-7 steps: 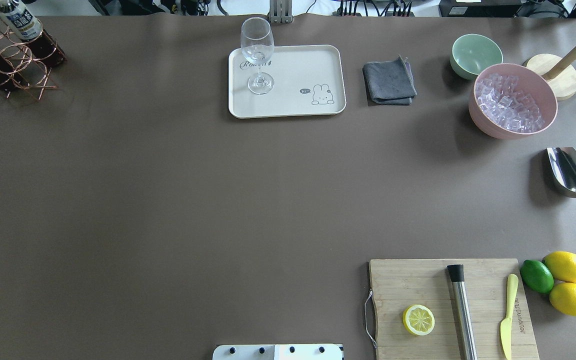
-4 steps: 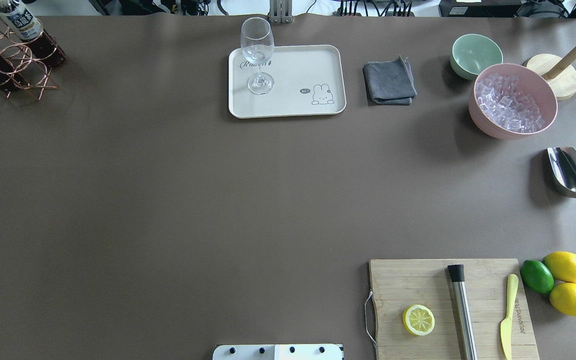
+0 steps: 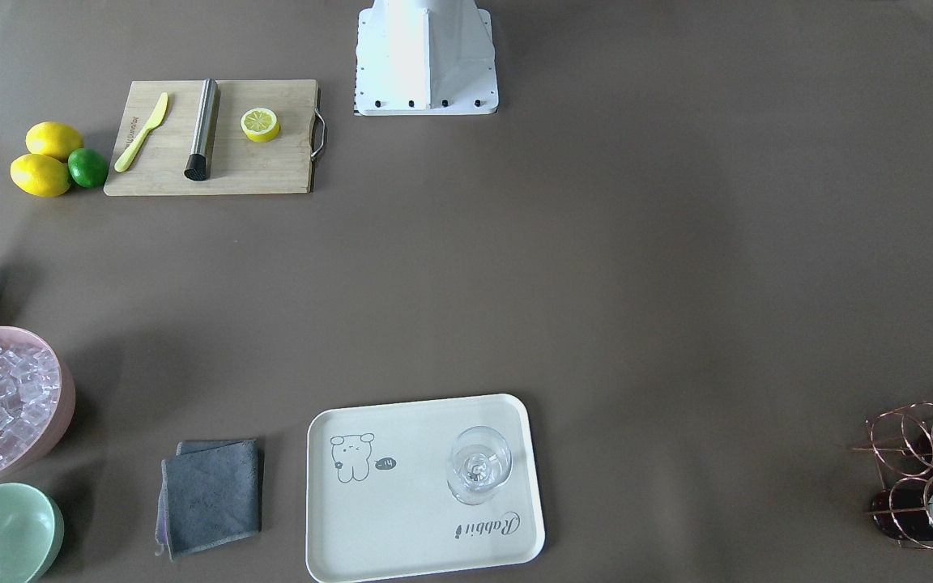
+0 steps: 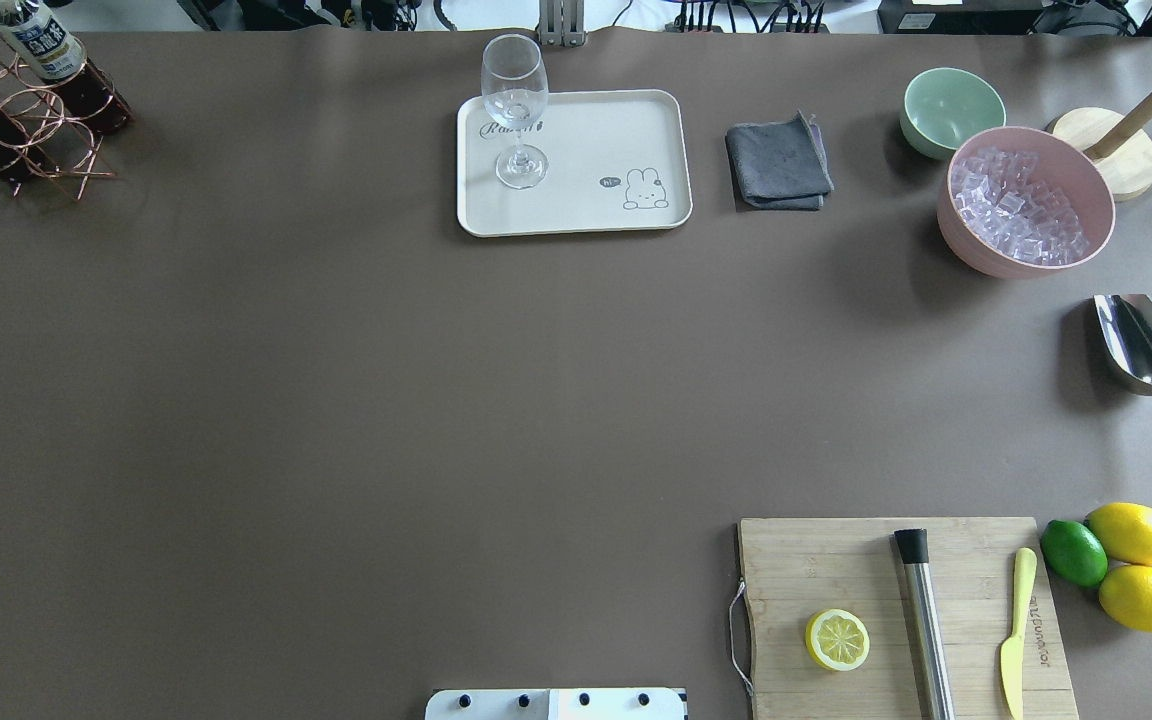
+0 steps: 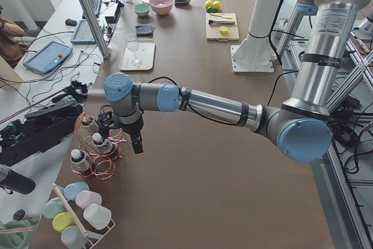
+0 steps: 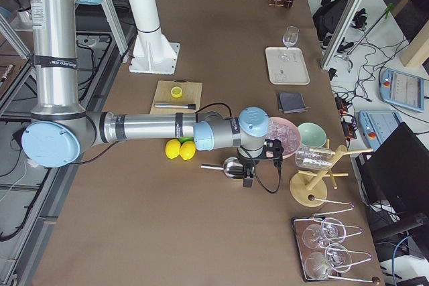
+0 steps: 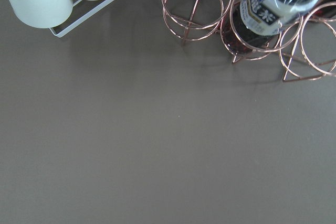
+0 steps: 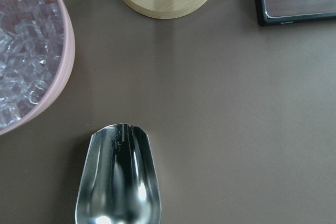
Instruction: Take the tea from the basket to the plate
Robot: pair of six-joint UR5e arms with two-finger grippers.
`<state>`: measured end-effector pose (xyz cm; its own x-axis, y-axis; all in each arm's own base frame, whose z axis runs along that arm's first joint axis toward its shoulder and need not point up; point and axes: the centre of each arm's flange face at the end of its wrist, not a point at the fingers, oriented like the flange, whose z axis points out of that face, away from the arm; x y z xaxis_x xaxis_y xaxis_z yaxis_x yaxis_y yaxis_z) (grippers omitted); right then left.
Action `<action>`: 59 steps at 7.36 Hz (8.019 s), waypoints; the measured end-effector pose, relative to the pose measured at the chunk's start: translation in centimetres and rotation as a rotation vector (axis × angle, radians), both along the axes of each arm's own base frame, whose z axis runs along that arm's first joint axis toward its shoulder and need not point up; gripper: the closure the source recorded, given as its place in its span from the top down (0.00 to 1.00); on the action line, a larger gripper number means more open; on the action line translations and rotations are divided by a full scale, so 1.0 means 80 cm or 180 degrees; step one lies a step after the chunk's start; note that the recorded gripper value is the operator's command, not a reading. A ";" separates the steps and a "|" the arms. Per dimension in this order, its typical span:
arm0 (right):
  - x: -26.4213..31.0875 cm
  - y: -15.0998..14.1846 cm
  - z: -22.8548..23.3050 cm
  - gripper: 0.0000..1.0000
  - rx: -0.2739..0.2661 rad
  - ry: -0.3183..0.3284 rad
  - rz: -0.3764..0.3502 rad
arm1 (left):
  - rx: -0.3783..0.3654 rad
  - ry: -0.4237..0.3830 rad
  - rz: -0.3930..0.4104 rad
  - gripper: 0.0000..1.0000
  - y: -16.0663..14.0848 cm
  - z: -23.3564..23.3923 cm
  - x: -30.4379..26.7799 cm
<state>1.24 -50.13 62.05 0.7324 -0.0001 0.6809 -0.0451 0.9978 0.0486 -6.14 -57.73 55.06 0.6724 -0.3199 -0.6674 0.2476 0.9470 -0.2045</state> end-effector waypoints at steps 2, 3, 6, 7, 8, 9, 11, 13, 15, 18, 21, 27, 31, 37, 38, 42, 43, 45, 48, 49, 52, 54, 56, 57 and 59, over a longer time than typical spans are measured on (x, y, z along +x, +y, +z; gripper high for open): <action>-0.032 -0.008 -0.014 1.00 0.0358 -0.0277 -0.0167 | -0.0460 0.0058 -0.0692 0.98 -0.036 -0.041 -0.005; -0.045 -0.010 -0.023 1.00 0.0560 -0.0414 -0.0255 | -0.0722 0.0105 -0.1071 0.98 -0.050 -0.061 -0.007; -0.070 -0.009 -0.028 1.00 0.0943 -0.0643 -0.0437 | -0.1250 0.0303 -0.2012 0.98 -0.093 -0.066 -0.039; -0.074 -0.008 -0.026 1.00 0.0964 -0.0656 -0.0459 | -0.1396 0.0371 -0.2261 0.98 -0.114 -0.073 -0.049; -0.075 -0.008 -0.025 1.00 0.0969 -0.0661 -0.0468 | -0.1486 0.0441 -0.2477 0.98 -0.133 -0.080 -0.065; -0.076 -0.008 -0.025 1.00 0.0969 -0.0666 -0.0477 | -0.1545 0.0498 -0.2633 0.98 -0.153 -0.080 -0.076; -0.080 -0.009 -0.029 1.00 0.0979 -0.0729 -0.0512 | -0.1610 0.0620 -0.2963 0.98 -0.188 -0.062 -0.084; -0.086 -0.014 -0.039 1.00 0.1023 -0.0783 -0.0553 | -0.1694 0.0643 -0.3140 0.98 -0.203 -0.055 -0.074; -0.096 -0.024 -0.043 1.00 0.1052 -0.0799 -0.0604 | -0.1792 0.0672 -0.3218 0.98 -0.217 -0.065 -0.055; -0.098 -0.027 -0.046 1.00 0.1101 -0.0811 -0.0619 | -0.1861 0.0733 -0.3341 0.97 -0.229 -0.073 -0.017; -0.095 -0.019 -0.039 1.00 0.1233 -0.0831 -0.0619 | -0.1898 0.0759 -0.3352 0.64 -0.232 -0.076 0.008; -0.095 -0.017 -0.035 1.00 0.1313 -0.0845 -0.0624 | -0.1839 0.0771 -0.3288 0.23 -0.215 -0.066 0.018; -0.107 -0.016 -0.059 1.00 0.1717 -0.0997 -0.0756 | -0.1811 0.0807 -0.3320 0.00 -0.204 -0.077 0.003; -0.192 -0.026 -0.196 0.96 0.2925 -0.1391 -0.1208 | -0.2197 0.1162 -0.3524 0.00 -0.014 -0.292 0.084; -0.200 -0.032 -0.223 0.96 0.3015 -0.1436 -0.1212 | -0.2309 0.1218 -0.3433 0.00 0.018 -0.356 0.128; -0.227 -0.035 -0.253 0.98 0.3283 -0.1566 -0.1301 | -0.2743 0.1102 -0.3113 0.00 0.109 -0.612 0.355; -0.234 -0.030 -0.241 1.00 0.3431 -0.1625 -0.1341 | -0.2784 0.1091 -0.3155 0.00 0.135 -0.636 0.395; -0.246 -0.016 -0.235 0.98 0.3716 -0.1727 -0.1405 | -0.2792 0.1084 -0.3261 0.00 0.161 -0.659 0.449; -0.257 0.009 -0.221 0.97 0.4244 -0.1835 -0.1309 | -0.2823 0.1083 -0.3325 0.00 0.173 -0.665 0.471; -0.273 0.022 -0.218 0.97 0.4387 -0.1951 -0.1165 | -0.2839 0.1062 -0.3315 0.00 0.175 -0.664 0.476; -0.356 0.072 -0.223 0.96 0.4608 -0.2555 -0.0593 | -0.2866 0.0885 -0.3286 0.00 0.174 -0.653 0.516; -0.398 0.096 -0.241 0.99 0.4745 -0.2877 -0.0241 | -0.2898 0.0865 -0.3296 0.00 0.175 -0.652 0.524; -0.423 0.097 -0.272 0.99 0.4809 -0.3085 -0.0149 | -0.2875 0.0864 -0.3320 0.00 0.182 -0.647 0.543; -0.438 0.101 -0.279 0.99 0.4782 -0.3157 -0.0178 | -0.2794 0.0890 -0.3347 0.00 0.191 -0.643 0.562; -0.464 0.108 -0.278 0.99 0.4714 -0.3213 -0.0258 | -0.2733 0.0922 -0.3372 0.00 0.200 -0.642 0.577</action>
<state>-35.91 -41.50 39.82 0.0428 -0.9747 0.2195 -0.5785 0.1549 0.8008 39.98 -41.76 3.69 -0.2710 -0.9595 -0.0774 0.6088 -0.1086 -0.7859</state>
